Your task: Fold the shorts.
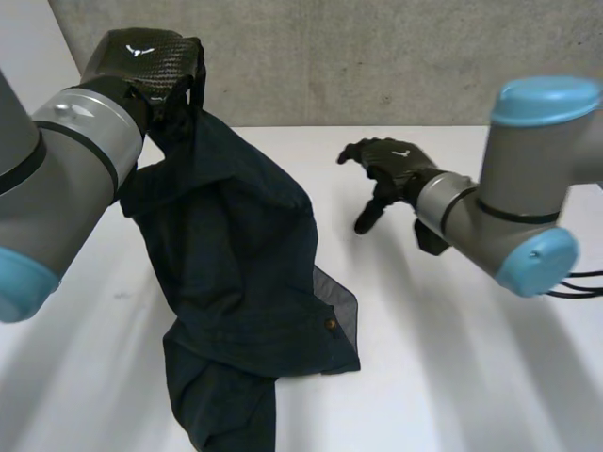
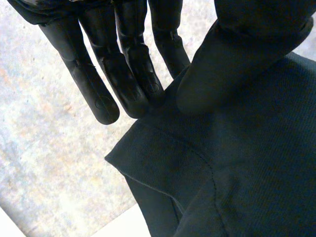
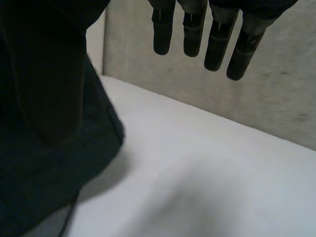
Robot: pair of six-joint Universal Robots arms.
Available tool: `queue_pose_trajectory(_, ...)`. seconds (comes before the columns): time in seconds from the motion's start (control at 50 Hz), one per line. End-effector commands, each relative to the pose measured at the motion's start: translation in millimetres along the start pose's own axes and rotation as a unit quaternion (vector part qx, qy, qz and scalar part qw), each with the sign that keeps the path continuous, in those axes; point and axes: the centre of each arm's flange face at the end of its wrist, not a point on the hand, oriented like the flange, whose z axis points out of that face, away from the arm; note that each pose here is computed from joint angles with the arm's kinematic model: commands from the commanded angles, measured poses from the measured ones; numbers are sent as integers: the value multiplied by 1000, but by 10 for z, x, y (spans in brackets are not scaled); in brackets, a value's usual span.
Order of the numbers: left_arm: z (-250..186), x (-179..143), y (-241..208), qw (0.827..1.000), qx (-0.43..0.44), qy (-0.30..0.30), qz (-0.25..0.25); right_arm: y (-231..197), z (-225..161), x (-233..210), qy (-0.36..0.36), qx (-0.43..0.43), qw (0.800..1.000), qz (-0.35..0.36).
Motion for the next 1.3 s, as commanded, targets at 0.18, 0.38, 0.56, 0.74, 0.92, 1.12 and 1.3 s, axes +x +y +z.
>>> queue_pose_trajectory(0.18,-266,62,-19,1000,-2,19,12,447,446,-309,-155,-19,981,113)
queue_pose_trajectory(0.38,-284,-3,-74,1000,7,11,13,-287,140,-236,-81,77,993,-34)
queue_pose_trajectory(0.56,-351,-152,-252,999,37,-13,8,-1111,-748,-354,33,167,946,-275)
queue_pose_trajectory(0.74,-650,-319,-631,994,101,-36,-8,-1522,-1433,-476,77,206,929,-299)
queue_pose_trajectory(0.92,-1124,-472,-1051,982,180,-55,-20,-1874,-2063,-611,96,248,909,-321)
queue_pose_trajectory(1.12,-1347,-511,-1171,977,204,-55,-30,-1929,-2322,-676,95,249,908,-324)
queue_pose_trajectory(1.3,-830,-412,-844,989,136,-46,-18,-1578,-1710,-557,68,158,934,-313)
